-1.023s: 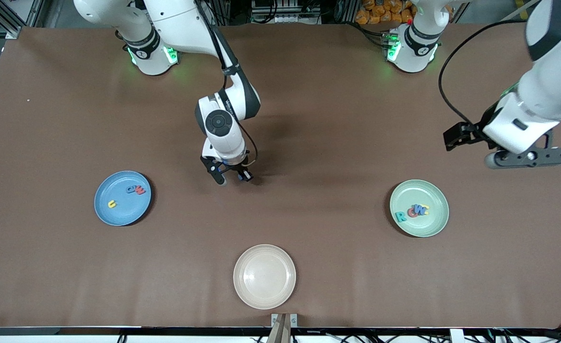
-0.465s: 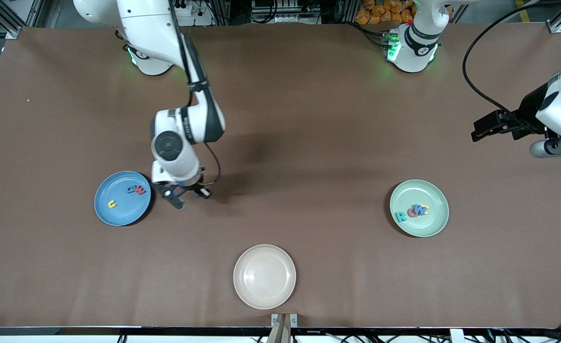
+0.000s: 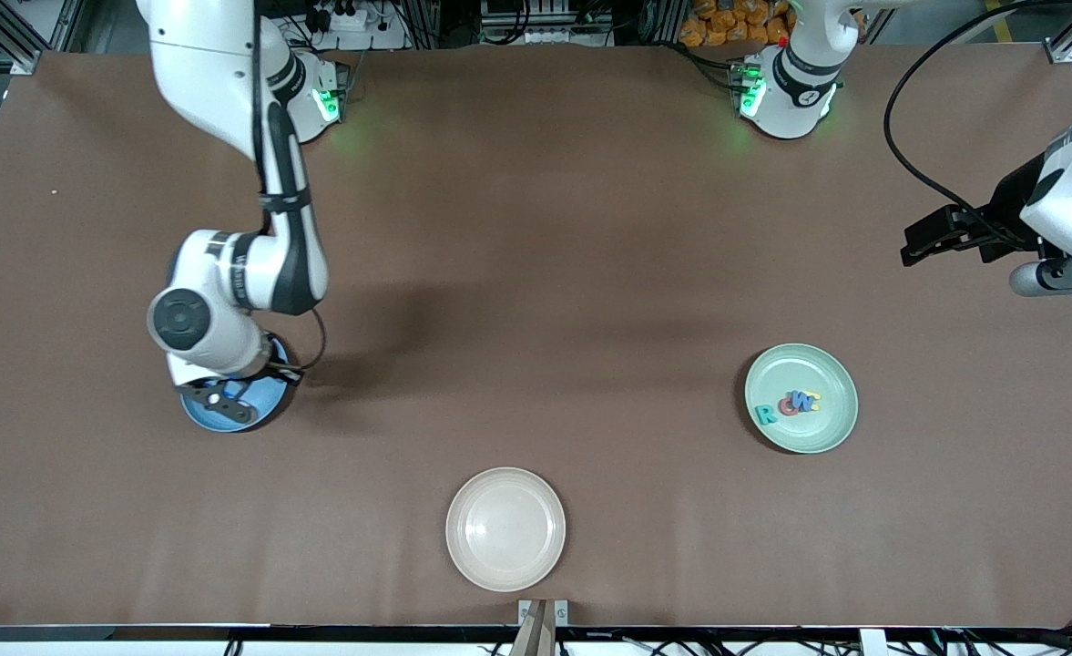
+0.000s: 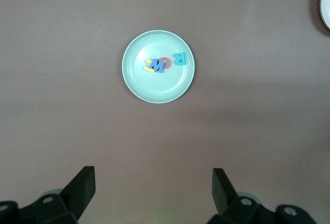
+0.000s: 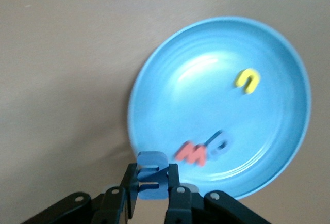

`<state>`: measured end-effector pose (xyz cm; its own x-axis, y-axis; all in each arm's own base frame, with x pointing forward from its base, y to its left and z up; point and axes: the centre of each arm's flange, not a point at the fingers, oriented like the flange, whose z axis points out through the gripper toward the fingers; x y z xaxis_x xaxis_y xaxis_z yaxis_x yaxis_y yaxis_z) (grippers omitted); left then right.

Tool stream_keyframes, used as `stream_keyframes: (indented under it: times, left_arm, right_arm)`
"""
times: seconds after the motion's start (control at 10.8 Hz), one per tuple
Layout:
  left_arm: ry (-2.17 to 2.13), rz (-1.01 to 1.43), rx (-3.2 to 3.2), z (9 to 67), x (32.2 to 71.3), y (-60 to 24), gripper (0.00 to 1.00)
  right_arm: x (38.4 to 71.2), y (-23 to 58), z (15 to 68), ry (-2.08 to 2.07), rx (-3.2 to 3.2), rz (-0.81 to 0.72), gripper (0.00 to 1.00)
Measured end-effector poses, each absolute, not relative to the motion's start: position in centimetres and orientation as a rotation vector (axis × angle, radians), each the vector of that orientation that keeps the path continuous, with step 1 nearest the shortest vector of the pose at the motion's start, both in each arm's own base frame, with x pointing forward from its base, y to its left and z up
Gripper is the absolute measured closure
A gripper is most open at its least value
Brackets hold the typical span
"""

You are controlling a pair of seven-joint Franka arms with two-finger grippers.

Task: Sort upper and lower case letters into plates
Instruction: 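Carry the m onto the blue plate and open the right gripper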

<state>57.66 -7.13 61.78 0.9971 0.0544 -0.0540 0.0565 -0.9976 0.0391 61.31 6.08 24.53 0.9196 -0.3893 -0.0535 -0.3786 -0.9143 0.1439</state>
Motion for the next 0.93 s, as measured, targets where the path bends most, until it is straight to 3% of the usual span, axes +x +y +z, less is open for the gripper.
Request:
stream_keyframes:
  times: [0.19, 0.56, 0.65, 0.93]
  left_arm:
    - [0.065, -0.076, 3.13, 61.8, 57.6, -7.5, 0.0]
    - [0.038, -0.073, 3.146, 61.7, 57.6, -7.9, 0.0]
    - [0.038, -0.072, 3.148, 61.8, 57.6, -7.7, 0.0]
    - [0.034, -0.037, 3.168, 63.0, 57.1, -7.4, 0.0]
  right_arm:
    - [61.5, 2.3, 24.5, -0.519, 2.969, -0.144, 0.63]
    - [63.3, -1.0, 27.4, -0.471, 3.014, -0.238, 0.09]
    - [64.0, -2.7, 28.9, -0.452, 3.04, -0.28, 0.0]
    - [65.0, -4.0, 29.8, -0.34, 3.103, -0.313, 0.0]
